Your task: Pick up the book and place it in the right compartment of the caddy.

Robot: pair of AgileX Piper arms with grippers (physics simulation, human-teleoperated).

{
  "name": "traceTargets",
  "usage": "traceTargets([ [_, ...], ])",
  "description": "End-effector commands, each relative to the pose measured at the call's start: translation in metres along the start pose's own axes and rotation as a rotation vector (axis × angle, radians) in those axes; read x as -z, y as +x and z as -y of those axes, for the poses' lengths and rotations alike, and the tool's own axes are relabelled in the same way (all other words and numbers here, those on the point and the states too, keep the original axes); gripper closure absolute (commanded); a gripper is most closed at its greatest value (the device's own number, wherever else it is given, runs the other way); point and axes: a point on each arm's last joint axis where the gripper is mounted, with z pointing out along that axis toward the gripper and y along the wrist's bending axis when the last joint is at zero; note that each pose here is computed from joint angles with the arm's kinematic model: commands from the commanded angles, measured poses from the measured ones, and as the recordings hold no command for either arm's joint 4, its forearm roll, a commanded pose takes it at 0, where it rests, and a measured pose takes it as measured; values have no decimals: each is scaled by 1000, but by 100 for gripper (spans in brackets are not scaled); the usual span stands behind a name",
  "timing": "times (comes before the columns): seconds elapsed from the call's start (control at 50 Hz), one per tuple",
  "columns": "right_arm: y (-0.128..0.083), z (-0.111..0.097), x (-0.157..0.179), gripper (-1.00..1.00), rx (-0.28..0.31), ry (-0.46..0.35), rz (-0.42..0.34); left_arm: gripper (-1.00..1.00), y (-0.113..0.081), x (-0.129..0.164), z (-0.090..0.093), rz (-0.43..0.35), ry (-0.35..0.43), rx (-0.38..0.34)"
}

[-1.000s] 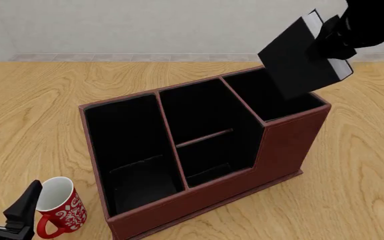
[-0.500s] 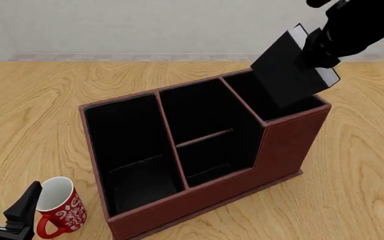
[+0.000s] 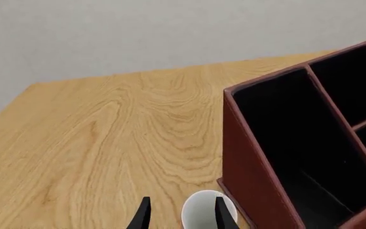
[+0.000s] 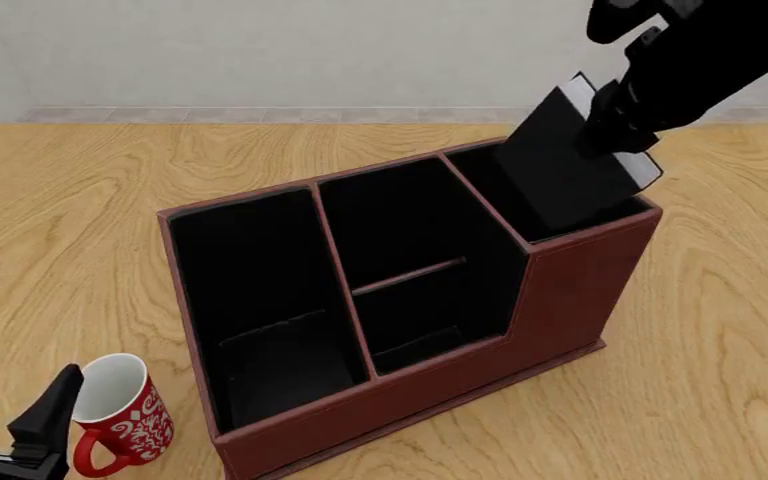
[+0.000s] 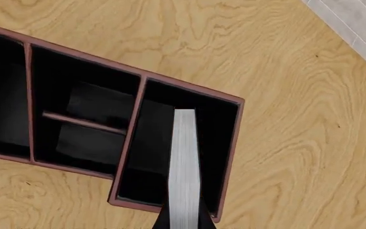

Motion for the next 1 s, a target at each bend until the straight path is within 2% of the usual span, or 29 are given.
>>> traceTargets([
  [0.02, -2, -1, -5, 100, -15, -7, -10, -100, 0, 0, 0, -3, 0, 0],
  [0.4, -8, -6, -14, 100, -11, -25, -23, -100, 1, 0, 0, -13, 2, -4],
  [1.0, -7, -4, -33, 100, -3, -37, -74, -100, 2, 0, 0, -20, -2, -11],
])
